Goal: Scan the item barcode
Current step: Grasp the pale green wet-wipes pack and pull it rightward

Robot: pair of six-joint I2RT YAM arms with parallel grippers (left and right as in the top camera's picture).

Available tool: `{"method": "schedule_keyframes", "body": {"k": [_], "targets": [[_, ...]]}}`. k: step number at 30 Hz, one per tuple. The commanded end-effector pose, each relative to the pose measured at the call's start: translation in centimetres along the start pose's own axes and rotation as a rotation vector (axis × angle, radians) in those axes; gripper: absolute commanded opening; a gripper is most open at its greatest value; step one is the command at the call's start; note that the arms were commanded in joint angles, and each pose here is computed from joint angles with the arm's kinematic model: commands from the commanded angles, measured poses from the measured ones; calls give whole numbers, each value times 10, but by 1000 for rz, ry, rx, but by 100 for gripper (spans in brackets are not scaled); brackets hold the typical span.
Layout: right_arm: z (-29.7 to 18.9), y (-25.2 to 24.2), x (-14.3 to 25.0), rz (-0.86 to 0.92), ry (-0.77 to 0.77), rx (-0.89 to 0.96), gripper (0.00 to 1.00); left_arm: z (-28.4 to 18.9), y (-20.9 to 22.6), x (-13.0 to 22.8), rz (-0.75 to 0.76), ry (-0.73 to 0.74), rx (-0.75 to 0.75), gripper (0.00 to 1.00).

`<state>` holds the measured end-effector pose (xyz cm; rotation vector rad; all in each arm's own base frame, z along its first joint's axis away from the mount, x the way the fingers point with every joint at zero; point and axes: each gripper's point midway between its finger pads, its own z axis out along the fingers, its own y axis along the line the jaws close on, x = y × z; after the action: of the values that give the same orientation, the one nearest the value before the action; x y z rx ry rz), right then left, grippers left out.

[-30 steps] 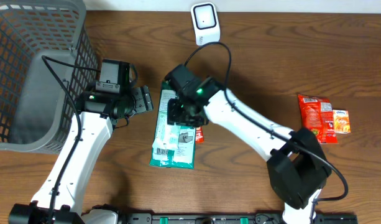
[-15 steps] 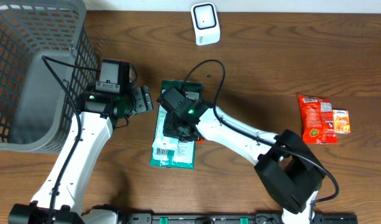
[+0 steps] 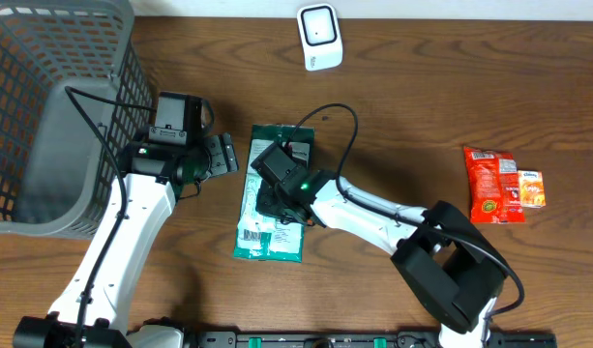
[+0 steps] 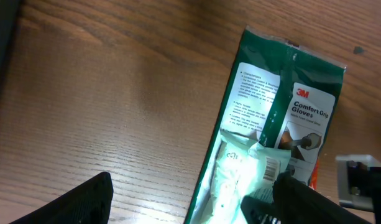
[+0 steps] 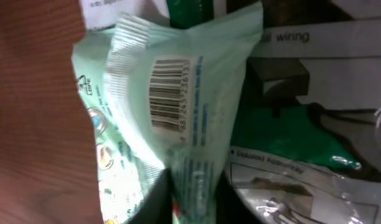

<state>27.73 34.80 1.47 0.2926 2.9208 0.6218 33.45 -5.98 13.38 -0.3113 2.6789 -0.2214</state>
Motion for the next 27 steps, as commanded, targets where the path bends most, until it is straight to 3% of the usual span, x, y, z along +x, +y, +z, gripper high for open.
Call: {"method": "schedule_keyframes", "body": {"k": [1, 7, 15, 21, 27], "targets": [[8, -18, 8, -27, 15, 55, 1, -1, 1, -5, 14, -9, -8, 83], [-18, -3, -6, -139, -19, -16, 1, -1, 1, -5, 14, -9, -9, 83], [-86, 8, -36, -564, -137, -74, 1, -1, 1, -5, 14, -9, -9, 83], [-113, -40, -56, -789, -149, 119, 1, -1, 1, -5, 14, -9, -9, 83], [-111, -100, -51, -1045, 44, 281, 1, -1, 1, -5, 14, -9, -8, 83]]}}
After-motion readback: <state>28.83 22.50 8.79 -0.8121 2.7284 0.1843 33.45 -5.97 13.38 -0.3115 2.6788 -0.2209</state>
